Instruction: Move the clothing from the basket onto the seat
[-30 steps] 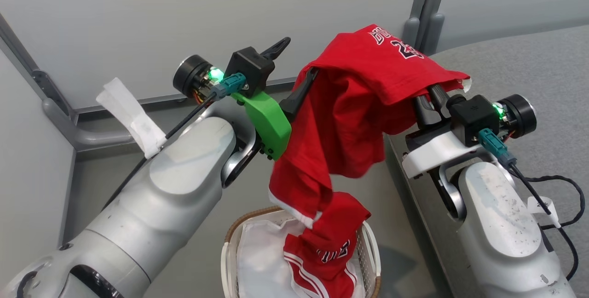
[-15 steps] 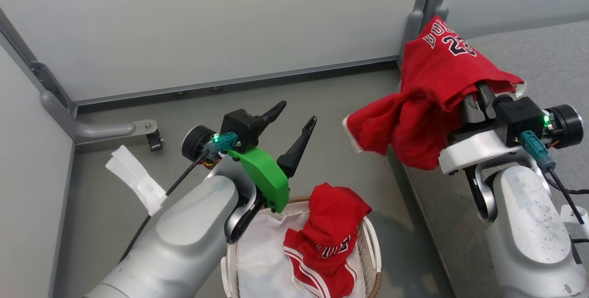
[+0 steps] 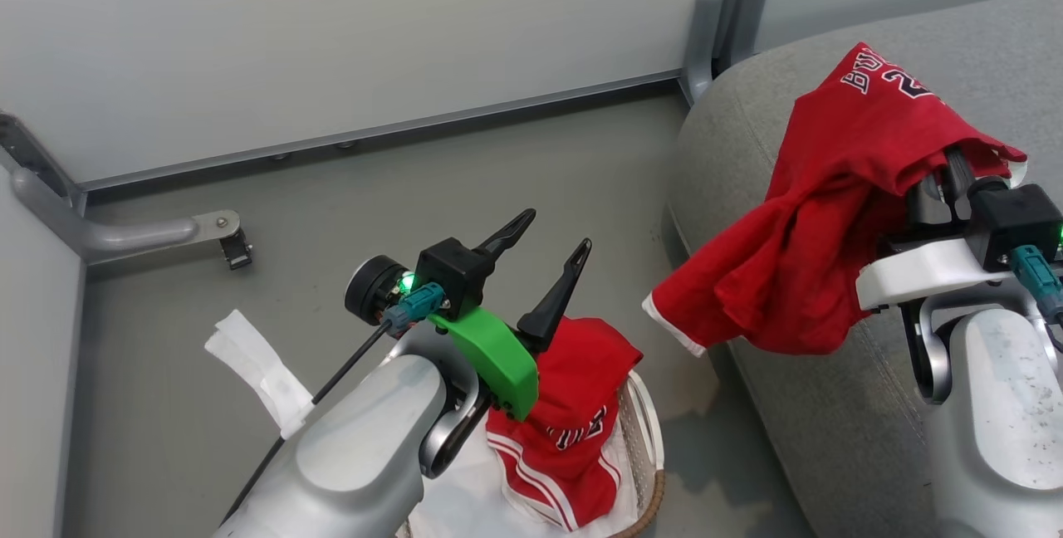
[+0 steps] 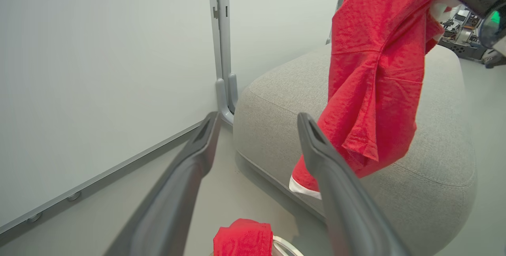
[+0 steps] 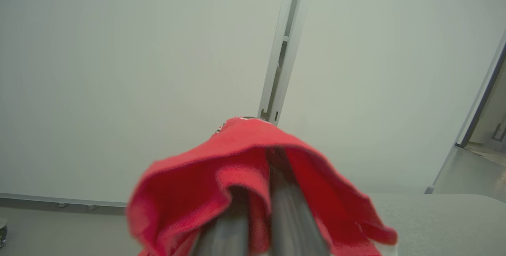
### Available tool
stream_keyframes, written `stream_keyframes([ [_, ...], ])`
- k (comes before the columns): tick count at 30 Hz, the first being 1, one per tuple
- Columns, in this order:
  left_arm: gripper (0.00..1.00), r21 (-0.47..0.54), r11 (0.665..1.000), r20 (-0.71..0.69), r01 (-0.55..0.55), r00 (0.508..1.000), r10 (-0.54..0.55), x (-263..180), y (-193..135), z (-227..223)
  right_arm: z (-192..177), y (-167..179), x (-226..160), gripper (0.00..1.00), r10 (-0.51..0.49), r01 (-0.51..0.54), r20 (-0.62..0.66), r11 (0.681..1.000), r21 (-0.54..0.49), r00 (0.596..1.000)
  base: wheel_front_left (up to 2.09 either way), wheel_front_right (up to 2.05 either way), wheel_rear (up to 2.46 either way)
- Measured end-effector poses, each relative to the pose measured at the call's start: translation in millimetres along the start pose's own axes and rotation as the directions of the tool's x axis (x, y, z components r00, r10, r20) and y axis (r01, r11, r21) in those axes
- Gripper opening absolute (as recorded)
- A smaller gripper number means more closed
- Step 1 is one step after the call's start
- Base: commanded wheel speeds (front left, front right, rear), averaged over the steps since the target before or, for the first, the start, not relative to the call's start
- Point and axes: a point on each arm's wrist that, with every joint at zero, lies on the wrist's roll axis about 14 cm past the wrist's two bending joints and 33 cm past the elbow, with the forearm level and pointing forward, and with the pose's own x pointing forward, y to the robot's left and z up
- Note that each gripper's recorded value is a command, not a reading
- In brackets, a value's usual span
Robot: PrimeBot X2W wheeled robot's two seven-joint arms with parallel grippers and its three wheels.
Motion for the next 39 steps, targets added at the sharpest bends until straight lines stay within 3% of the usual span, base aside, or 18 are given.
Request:
stream_keyframes([
  [10,1.00,-0.002,0.990,-0.001,0.142,0.990,-0.142,33,-36,-14,-8,-52,-21,0.00,-0.112,0.108,-0.039,0.989,-0.097,0.993,0.00,0.00,0.00],
  [11,1.00,-0.016,0.978,-0.013,0.207,0.978,-0.207,47,-52,-25,-14,-77,-34,0.00,-0.168,0.157,-0.069,0.977,-0.142,0.983,0.00,0.00,0.00],
  [15,1.00,-0.037,0.964,-0.020,0.264,0.964,-0.265,59,-66,-35,-22,-96,-47,0.00,-0.217,0.198,-0.104,0.965,-0.173,0.970,0.00,0.00,0.00],
  [27,1.00,-0.096,0.928,-0.034,0.359,0.931,-0.364,82,-81,-69,-72,-117,-58,0.00,-0.284,0.233,-0.246,0.948,-0.218,0.927,0.00,0.00,0.00],
  [31,1.00,-0.095,0.929,-0.033,0.357,0.932,-0.361,86,-72,-75,-87,-124,-40,0.00,-0.285,0.227,-0.269,0.947,-0.227,0.920,0.00,0.00,0.00],
  [36,1.00,-0.082,0.942,-0.026,0.326,0.944,-0.329,87,-51,-78,-77,-130,20,0.00,-0.236,0.179,-0.194,0.946,-0.270,0.952,0.00,0.00,0.00],
  [39,1.00,-0.084,0.950,-0.033,0.300,0.952,-0.304,84,-38,-85,-62,-142,57,0.00,-0.216,0.162,-0.137,0.930,-0.330,0.967,0.00,0.00,0.00],
])
